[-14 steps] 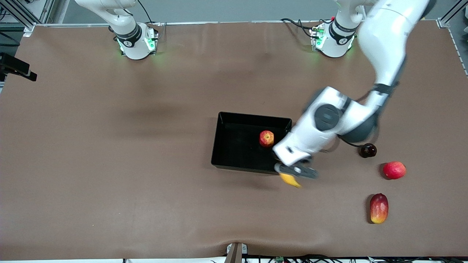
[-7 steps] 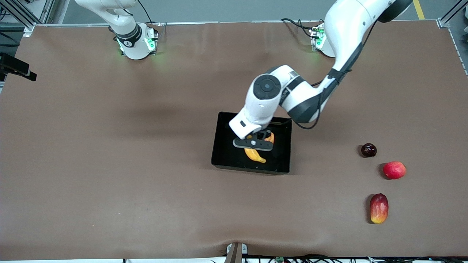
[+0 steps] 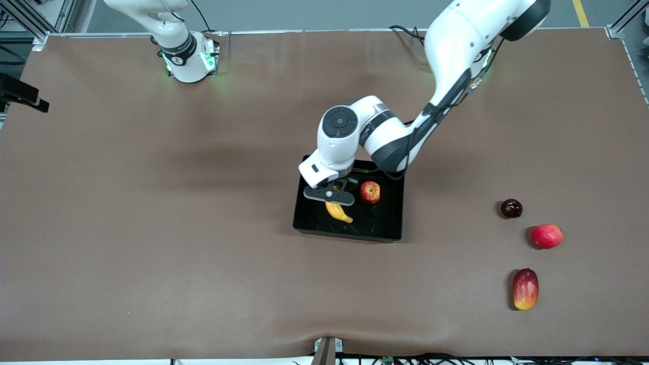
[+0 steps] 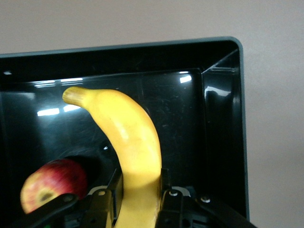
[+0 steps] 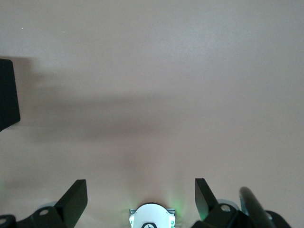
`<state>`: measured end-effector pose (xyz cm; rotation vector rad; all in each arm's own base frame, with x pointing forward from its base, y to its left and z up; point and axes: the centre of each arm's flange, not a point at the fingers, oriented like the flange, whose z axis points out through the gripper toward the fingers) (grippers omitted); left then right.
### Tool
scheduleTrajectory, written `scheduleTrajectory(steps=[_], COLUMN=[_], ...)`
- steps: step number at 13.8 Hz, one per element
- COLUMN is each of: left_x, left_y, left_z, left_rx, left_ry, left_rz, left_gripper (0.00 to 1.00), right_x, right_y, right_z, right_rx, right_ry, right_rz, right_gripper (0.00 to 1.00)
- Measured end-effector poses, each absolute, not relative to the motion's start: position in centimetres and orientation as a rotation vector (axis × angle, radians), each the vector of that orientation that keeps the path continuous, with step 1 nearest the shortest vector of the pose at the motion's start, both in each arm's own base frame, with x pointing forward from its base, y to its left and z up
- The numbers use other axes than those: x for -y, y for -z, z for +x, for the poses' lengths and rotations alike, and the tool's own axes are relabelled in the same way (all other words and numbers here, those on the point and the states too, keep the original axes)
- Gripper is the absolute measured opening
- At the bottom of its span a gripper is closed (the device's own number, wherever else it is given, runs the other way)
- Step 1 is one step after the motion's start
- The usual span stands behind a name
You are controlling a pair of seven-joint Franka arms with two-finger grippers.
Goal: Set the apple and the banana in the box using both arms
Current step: 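Lower the banana into the box and open the left gripper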
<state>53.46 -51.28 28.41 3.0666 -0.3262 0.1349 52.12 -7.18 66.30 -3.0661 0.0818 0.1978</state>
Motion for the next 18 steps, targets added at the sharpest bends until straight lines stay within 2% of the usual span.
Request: scheduleTrajectory(steps=[9,12,13,16,18], left_x=[52.0,52.6,52.6,52.3,51.7], left_y=[-20.6,-20.1,-20.0,-21.3,-24.8], left_z=[53.3,52.9,52.9,54.2,55.9], left_rx=[0.392,0.424,0.424,0.399,0.361], left_ry=[-0.189,-0.228,-0.234,-0.288,-0.361], left_rz=[3.075,3.096,3.095,3.075,3.059], left_gripper=[0.34,0.34,0.39,0.7,0.9], right_x=[7.5,7.6,7.6,7.5,7.5], right_y=[-66.3,-66.2,-66.2,-66.2,-66.2], right_z=[52.0,52.0,52.0,52.0,52.0], right_rx=[-0.091,-0.093,-0.094,-0.091,-0.091], right_ry=[-0.207,-0.208,-0.209,-0.211,-0.212], right_rz=[-3.064,-3.064,-3.063,-3.063,-3.063], right_gripper=[1.0,1.0,1.0,1.0,1.0])
